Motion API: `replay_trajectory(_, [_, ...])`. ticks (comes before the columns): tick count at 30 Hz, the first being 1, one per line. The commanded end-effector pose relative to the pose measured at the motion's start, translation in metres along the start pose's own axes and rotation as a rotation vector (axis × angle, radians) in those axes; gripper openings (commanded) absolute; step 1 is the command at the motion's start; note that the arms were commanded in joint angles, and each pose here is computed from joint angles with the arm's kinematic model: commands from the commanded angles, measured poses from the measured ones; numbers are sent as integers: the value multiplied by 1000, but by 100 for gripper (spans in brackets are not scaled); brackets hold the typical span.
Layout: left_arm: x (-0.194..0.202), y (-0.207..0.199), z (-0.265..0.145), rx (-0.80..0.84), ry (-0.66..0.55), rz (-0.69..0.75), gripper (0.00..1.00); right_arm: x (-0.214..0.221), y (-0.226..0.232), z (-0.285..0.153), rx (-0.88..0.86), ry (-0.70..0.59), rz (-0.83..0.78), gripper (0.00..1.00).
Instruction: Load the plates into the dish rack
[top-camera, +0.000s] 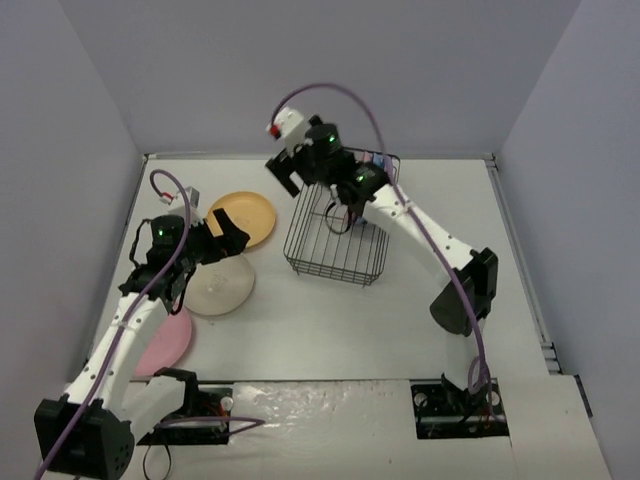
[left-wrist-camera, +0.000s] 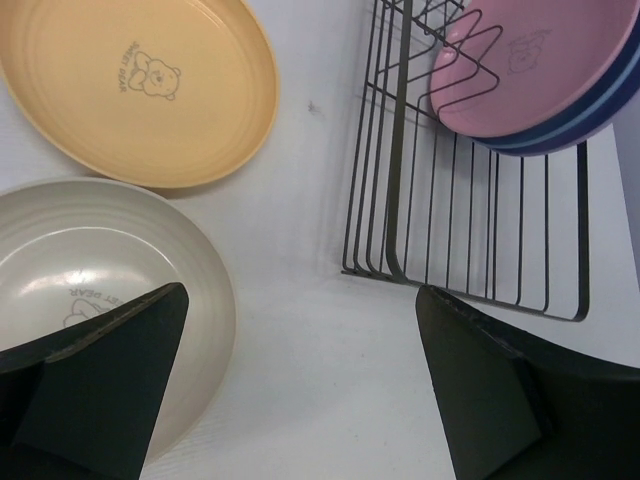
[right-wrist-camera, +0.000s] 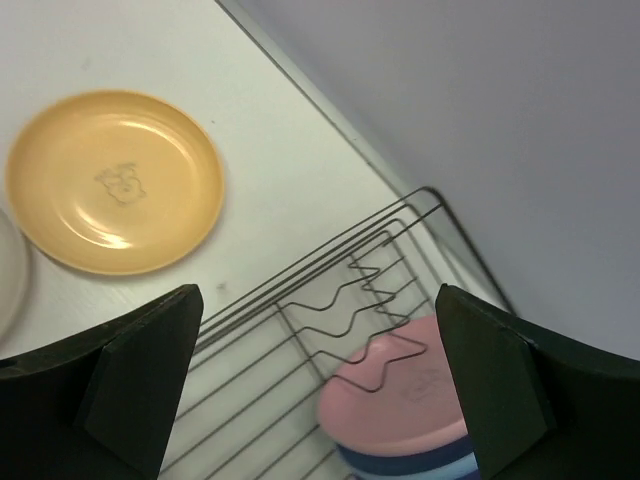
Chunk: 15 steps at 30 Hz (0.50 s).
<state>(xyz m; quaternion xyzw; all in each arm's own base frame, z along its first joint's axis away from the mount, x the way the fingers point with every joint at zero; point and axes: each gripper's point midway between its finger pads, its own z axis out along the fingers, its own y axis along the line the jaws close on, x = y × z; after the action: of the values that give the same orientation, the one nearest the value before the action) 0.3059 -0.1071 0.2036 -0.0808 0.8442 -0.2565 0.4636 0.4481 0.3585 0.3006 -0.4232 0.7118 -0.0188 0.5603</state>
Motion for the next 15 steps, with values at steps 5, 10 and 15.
replay_trajectory(5, [-54,39,16,-223,-33,13,97,-14,-57,-71,-352,-296,943,100])
replay_trajectory(10, [-75,109,42,-342,7,-100,97,21,-95,-119,-69,-330,965,100])
replay_trajectory(15, [-81,143,74,-362,63,-96,97,66,-112,-154,123,-308,1041,100])
